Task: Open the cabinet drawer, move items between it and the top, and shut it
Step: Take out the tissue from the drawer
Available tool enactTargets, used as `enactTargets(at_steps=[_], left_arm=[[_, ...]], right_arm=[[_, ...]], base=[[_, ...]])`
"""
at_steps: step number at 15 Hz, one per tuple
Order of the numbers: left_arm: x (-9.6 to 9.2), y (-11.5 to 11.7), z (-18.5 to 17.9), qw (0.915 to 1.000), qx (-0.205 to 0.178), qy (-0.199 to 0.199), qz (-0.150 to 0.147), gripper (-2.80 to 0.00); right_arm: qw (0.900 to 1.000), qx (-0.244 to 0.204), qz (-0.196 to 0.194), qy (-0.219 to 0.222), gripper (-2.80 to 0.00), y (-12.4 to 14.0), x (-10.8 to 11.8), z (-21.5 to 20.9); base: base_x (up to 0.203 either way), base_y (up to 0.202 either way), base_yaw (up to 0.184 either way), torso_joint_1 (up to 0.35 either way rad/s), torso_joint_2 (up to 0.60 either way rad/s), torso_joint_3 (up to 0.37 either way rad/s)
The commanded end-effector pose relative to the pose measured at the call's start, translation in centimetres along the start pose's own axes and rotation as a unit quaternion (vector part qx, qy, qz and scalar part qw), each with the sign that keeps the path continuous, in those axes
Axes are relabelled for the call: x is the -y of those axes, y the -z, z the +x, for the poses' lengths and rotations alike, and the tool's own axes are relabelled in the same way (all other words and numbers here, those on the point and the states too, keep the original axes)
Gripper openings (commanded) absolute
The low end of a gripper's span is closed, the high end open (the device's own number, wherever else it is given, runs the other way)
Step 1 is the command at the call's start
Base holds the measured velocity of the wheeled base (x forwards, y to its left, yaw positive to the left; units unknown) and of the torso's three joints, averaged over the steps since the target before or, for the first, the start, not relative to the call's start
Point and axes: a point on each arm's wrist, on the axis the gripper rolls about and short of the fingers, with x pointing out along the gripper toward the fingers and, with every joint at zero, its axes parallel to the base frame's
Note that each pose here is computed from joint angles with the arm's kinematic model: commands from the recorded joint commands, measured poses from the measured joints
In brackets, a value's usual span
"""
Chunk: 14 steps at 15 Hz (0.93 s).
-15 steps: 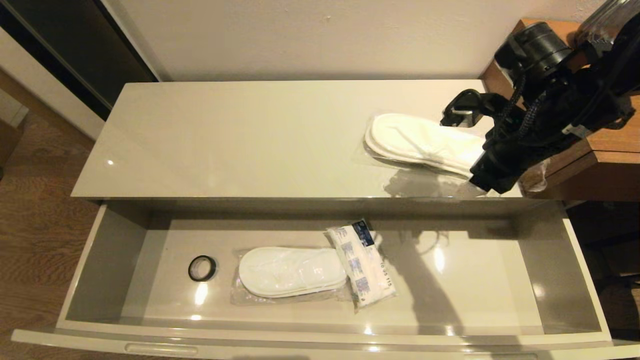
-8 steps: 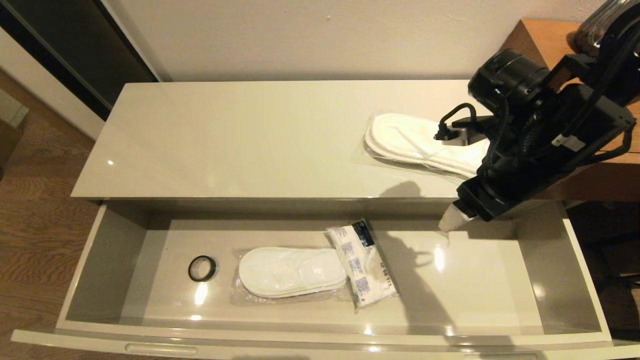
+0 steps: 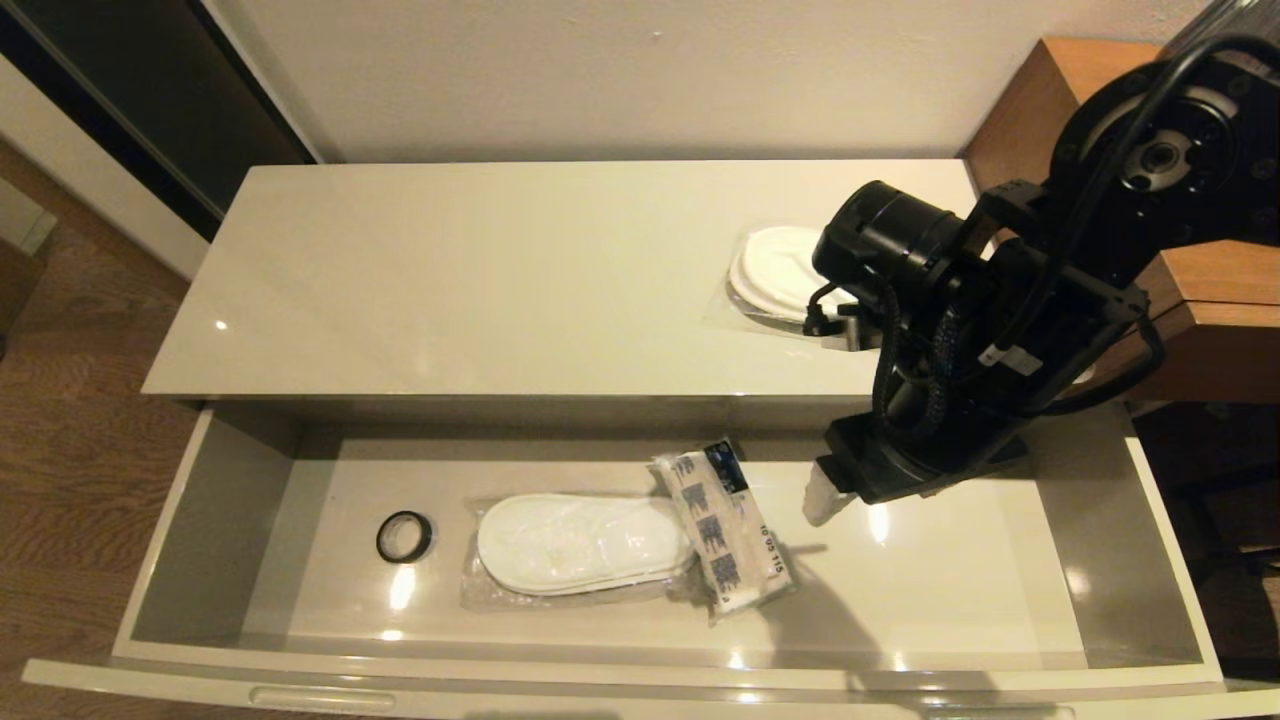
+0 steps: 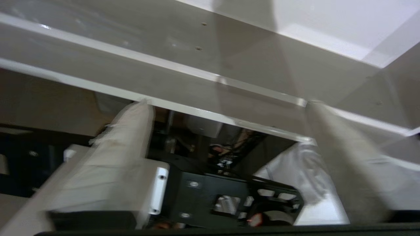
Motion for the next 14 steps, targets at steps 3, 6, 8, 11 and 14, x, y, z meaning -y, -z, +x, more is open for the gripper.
enactTargets(at_steps=[3, 6, 8, 11, 14], left_arm=[[0.0, 0.2, -0.3, 0.9998, 0.018, 0.000, 0.000, -2.80], [0.0, 0.2, -0.3, 0.9998, 0.018, 0.000, 0.000, -2.80], [0.0, 0.2, -0.3, 0.9998, 0.018, 0.000, 0.000, -2.80], [0.0, 0.2, -0.3, 0.9998, 0.018, 0.000, 0.000, -2.80], [0.0, 0.2, -0.3, 0.9998, 0.018, 0.000, 0.000, -2.80]], right_arm=[[1.000, -0.017, -0.007, 0.016, -2.80, 0.3, -0.7, 0.6], [0.999, -0.031, -0.001, 0.044, -2.80, 0.9, -1.4, 0.8], [0.998, -0.033, -0.005, 0.048, -2.80, 1.0, -1.8, 1.0], [0.997, -0.052, 0.005, 0.057, -2.80, 0.9, -2.2, 2.3], [0.995, -0.071, 0.003, 0.065, 0.00, 0.7, -2.4, 4.5]], base=[[0.000, 0.000, 0.000, 0.000, 0.00, 0.000], [0.000, 0.000, 0.000, 0.000, 0.00, 0.000], [0.000, 0.000, 0.000, 0.000, 0.00, 0.000], [0.000, 0.000, 0.000, 0.000, 0.00, 0.000], [0.000, 0.000, 0.000, 0.000, 0.00, 0.000]])
